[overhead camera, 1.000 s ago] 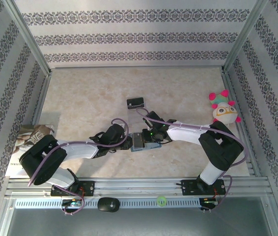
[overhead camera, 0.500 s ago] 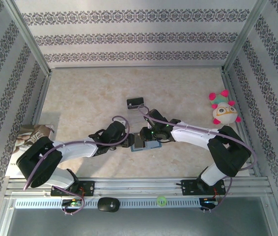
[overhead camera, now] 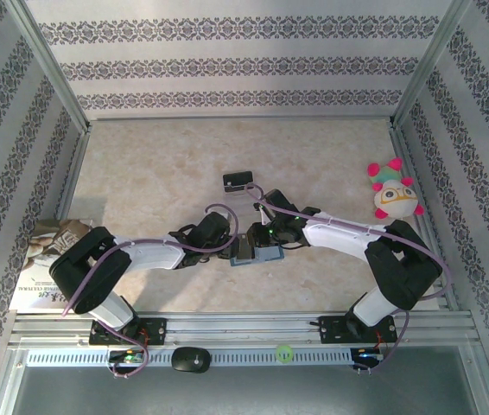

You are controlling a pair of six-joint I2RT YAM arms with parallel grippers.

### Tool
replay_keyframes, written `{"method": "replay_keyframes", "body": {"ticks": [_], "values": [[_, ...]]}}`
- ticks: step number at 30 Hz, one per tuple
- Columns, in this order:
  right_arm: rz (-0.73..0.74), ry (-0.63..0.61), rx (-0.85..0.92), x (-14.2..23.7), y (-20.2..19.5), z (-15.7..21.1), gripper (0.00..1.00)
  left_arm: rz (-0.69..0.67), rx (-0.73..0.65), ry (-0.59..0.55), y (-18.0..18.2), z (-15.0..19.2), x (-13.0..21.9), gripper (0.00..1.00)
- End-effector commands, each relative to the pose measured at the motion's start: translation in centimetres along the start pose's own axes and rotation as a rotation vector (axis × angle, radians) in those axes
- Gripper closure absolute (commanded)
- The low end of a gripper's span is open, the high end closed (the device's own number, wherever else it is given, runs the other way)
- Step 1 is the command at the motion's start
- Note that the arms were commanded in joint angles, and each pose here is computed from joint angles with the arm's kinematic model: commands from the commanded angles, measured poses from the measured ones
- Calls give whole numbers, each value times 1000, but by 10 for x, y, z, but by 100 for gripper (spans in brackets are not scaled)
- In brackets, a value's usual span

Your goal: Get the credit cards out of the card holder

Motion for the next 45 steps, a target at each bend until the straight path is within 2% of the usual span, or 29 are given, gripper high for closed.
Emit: {"method": "replay_keyframes", "body": {"ticks": [1,4,15,23,25,33,39,45], "values": [[-24,36,4,-7,-3,3,71,-65,-13,33,10,11,-4,60],[-31,47,0,-11,-3,2,72,-71,-1,33,15,15,-3,63],[-87,75,-92,-24,-15,7,71,-58,20,42,20,20,-4,64],[-9,118,-43,-29,-10,15,69,-56,23,41,20,20,-5,63],[6,98,-15,-25,-6,15,69,-55,21,42,20,20,-6,63],[155,-61,154,20,6,0,55,-49,26,41,20,19,-6,63],[201,53,200,0,0,6,52,-43,25,36,19,17,-4,62],[241,92,255,-15,6,14,50,-49,24,40,20,17,-5,62]]}}
Point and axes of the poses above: each hand's point on the last joint's axis, 136 mm out from that joint toward the fingers, its own x axis back along the fingers, its own y axis along the line the jaws close on, z = x × y, the point moved 8 cm from there along x, back along the fingers, and after that the axes turned 15 degrees about x, right-handed, at the moved point
